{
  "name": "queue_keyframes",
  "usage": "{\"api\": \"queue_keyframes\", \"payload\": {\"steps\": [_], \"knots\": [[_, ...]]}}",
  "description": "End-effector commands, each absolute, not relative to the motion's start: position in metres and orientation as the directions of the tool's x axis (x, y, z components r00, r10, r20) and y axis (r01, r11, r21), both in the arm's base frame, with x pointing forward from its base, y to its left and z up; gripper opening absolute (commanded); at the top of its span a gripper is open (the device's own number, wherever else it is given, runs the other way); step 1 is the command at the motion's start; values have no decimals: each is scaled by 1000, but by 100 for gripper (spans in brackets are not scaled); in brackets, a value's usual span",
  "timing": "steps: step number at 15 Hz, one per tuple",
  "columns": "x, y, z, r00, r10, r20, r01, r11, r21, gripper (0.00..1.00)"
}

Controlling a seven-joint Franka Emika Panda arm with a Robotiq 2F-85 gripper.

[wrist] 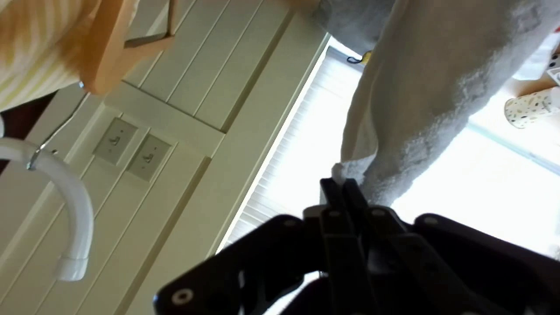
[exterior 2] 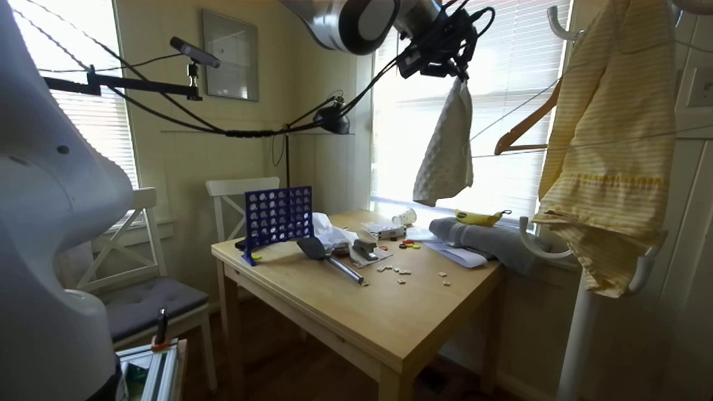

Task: Hang the white towel on the stand

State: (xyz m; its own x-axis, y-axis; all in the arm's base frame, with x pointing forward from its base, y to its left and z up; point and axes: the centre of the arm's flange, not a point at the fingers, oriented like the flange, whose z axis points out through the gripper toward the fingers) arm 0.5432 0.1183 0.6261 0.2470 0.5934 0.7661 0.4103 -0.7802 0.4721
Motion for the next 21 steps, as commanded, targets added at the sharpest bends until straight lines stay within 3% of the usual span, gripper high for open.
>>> {"api": "queue_keyframes", "payload": {"steps": [1,10,15,16,17,21], "knots": [[592,112,670,209,590,780,330,-793,512,1],[636,114,769,110,661,742,221,-744,630,1],[645,107,805,175,631,756,95,-775,625,1],[598,83,787,159,656,738,137,-755,642,1],[599,80,790,166,648,743,123,-761,636,5],[599,87,778,169,628,760,157,-778,608,1]]}}
